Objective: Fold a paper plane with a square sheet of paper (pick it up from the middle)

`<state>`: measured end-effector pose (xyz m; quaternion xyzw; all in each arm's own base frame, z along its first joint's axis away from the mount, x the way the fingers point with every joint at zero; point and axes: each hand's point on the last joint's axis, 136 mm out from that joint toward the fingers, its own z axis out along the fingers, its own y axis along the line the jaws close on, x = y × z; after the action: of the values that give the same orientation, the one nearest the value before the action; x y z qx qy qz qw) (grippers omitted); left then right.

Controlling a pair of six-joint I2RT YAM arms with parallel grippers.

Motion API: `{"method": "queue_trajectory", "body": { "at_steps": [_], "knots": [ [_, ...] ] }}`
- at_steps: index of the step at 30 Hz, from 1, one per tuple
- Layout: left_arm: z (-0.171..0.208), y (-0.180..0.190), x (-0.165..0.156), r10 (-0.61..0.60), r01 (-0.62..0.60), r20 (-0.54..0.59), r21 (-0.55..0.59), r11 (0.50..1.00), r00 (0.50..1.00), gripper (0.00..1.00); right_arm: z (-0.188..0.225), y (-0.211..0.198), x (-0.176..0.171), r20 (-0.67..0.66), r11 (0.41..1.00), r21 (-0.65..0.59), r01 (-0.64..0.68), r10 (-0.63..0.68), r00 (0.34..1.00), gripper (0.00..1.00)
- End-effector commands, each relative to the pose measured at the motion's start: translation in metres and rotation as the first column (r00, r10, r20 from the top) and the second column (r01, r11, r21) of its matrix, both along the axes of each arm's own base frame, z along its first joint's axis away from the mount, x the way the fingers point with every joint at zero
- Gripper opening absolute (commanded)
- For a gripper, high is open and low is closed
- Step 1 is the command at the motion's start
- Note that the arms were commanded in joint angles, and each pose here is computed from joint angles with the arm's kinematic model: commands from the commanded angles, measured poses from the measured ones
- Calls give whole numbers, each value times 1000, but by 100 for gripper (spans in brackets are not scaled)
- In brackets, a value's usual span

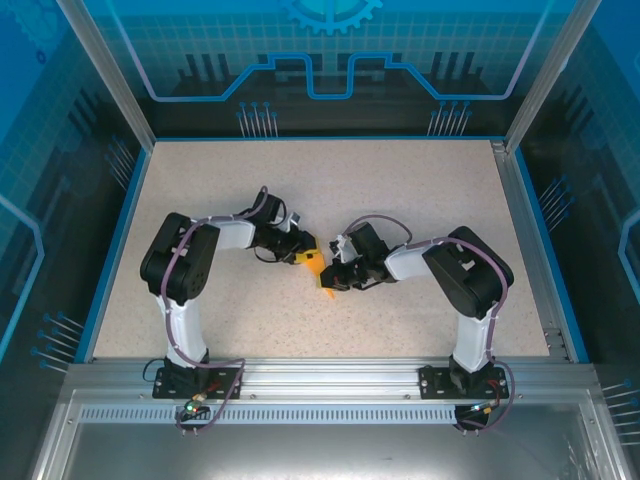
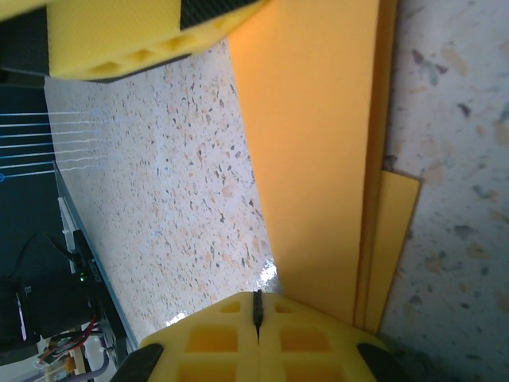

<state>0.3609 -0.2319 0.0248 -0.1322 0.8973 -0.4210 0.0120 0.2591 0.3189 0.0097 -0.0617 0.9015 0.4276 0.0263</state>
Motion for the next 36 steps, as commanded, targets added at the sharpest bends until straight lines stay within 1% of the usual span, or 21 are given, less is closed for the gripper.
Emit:
{"method": "queue_trajectory", "body": {
  "at_steps": [1,8,13,16,19,20,22,24,26,27,30,31,33,34,36],
  "knots": [
    [-15,44,43,87,-100,112,119,988,990,33,-69,-55,-45,-211,965,-264,5,-63,976,0],
    [-2,64,62,89,-104,175,80,991,981,36,-69,-53,-46,-220,967,-254,5,-63,974,0],
    [-2,81,76,122,-138,191,72,988,974,37,-70,-51,-46,-225,970,-243,9,-66,972,0],
    [12,88,84,141,-155,207,56,986,968,38,-68,-48,-43,-221,973,-231,15,-67,973,0],
    [36,92,86,161,-179,238,55,982,958,39,-58,-39,-35,-197,981,-191,31,-70,978,0],
    [44,93,84,168,-187,232,62,980,958,39,-53,-34,-31,-182,985,-167,44,-74,980,0],
    [59,92,77,178,-197,240,57,979,954,39,-30,-16,-22,-119,996,-76,44,-53,992,2],
    [68,91,61,170,-199,226,111,974,959,43,1,-7,-11,-18,998,-20,58,-58,998,8],
    [73,87,44,152,-191,209,178,965,966,46,24,-17,0,68,995,-33,98,-96,993,17],
    [73,82,33,139,-179,190,214,960,972,48,33,-27,5,101,991,-54,121,-116,988,19],
    [68,73,9,117,-155,144,290,944,983,59,52,-57,21,191,980,-83,181,-163,968,29],
    [65,68,4,117,-150,127,297,943,985,61,55,-63,24,207,979,-85,184,-164,965,32],
    [57,52,-7,98,-118,81,305,945,992,63,53,-74,31,213,972,-134,192,-161,964,34],
    [54,44,-11,79,-95,64,314,945,995,64,52,-74,35,214,971,-146,187,-154,965,35],
    [46,32,-18,50,-57,29,370,927,998,65,53,-64,41,207,982,-124,141,-113,972,37]
  ]
}}
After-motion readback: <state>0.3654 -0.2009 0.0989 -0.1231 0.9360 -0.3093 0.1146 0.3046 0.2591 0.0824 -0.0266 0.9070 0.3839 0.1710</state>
